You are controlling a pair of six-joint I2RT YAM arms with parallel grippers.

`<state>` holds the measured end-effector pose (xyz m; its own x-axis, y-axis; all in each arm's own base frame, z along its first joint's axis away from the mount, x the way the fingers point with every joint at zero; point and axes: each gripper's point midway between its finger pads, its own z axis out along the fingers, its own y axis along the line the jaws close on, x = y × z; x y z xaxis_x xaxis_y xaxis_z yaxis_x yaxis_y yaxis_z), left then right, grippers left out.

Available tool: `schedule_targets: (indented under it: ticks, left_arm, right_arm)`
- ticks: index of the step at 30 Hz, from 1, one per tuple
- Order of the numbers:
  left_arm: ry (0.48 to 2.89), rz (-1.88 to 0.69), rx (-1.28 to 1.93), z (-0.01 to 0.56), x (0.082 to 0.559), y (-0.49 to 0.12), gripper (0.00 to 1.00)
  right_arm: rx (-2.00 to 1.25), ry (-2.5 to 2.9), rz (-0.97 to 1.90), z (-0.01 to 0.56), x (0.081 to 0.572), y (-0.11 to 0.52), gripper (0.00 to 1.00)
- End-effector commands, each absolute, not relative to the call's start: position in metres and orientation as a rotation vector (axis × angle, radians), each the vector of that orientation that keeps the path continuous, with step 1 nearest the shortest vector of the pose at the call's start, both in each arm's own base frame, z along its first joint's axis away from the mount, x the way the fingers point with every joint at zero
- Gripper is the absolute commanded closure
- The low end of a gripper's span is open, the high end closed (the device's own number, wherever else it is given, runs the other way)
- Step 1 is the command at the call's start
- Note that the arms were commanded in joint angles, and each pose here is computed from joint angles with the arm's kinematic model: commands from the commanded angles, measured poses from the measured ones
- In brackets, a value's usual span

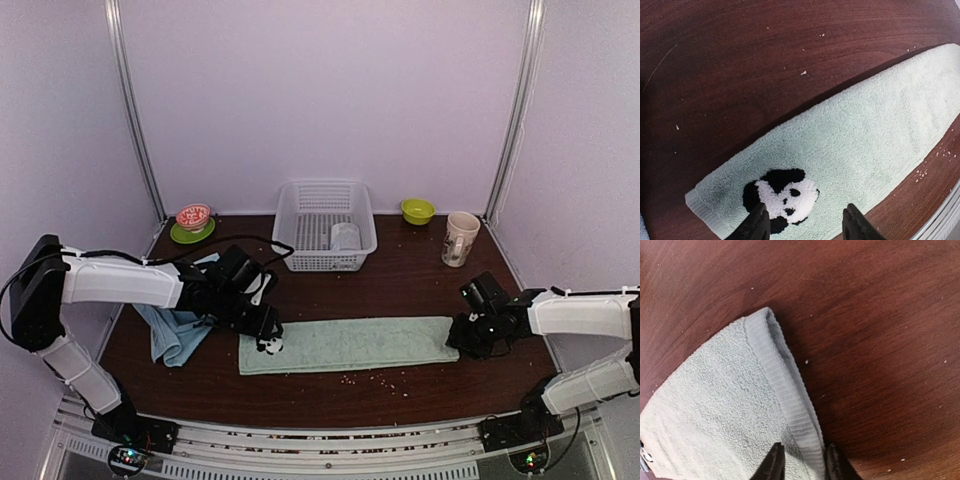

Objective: Roll the towels
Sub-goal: Pick up the towel from the center of the board, then fold the towel at the center of the board.

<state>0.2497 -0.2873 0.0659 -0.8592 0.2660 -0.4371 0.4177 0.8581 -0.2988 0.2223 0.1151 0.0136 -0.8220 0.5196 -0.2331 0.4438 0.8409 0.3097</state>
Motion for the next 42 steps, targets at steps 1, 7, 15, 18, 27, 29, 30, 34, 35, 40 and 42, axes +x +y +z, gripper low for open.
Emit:
schedule_targets:
  ticks: [1, 7, 15, 18, 27, 29, 30, 34, 35, 40, 42]
  left_arm:
    - [2.59, -0.572, 0.486, 0.078, 0.258, -0.29, 0.5]
    - [2.595, -0.568, 0.489, 0.079, 0.257, -0.289, 0.5]
    - [2.589, -0.552, 0.472, 0.087, 0.257, -0.285, 0.5]
    - [2.585, -0.547, 0.453, 0.09, 0.259, -0.284, 0.5]
    - [2.609, -0.57, 0.392, 0.088, 0.256, -0.283, 0.51]
    - [2.601, -0.577, 0.369, 0.092, 0.256, -0.281, 0.51]
    - [2.598, -0.576, 0.359, 0.093, 0.255, -0.279, 0.51]
    - [2.59, -0.559, 0.317, 0.098, 0.254, -0.271, 0.51]
    - [2.589, -0.551, 0.307, 0.098, 0.253, -0.269, 0.51]
    - [2.579, -0.53, 0.267, 0.1, 0.248, -0.256, 0.51]
    - [2.573, -0.513, 0.254, 0.101, 0.247, -0.25, 0.51]
  right_arm:
    - [0.776, 2.94, 0.249, -0.03, 0.161, 0.101, 0.78]
    - [0.767, 2.892, 0.29, -0.022, 0.17, 0.104, 1.0]
    - [0.618, 2.637, 0.276, 0.06, 0.218, 0.096, 1.0]
    - [0.502, 2.565, 0.247, 0.092, 0.229, 0.092, 1.0]
    - [0.089, 2.473, 0.346, 0.154, 0.242, 0.116, 1.0]
    - [0.032, 2.444, 0.41, 0.166, 0.246, 0.129, 1.0]
    - [0.014, 2.435, 0.436, 0.17, 0.248, 0.135, 1.0]
    - [-0.057, 2.436, 0.521, 0.177, 0.254, 0.169, 1.0]
    - [-0.076, 2.436, 0.536, 0.178, 0.255, 0.179, 1.0]
    - [-0.159, 2.415, 0.632, 0.183, 0.259, 0.232, 1.0]
    - [-0.199, 2.404, 0.679, 0.186, 0.257, 0.257, 1.0]
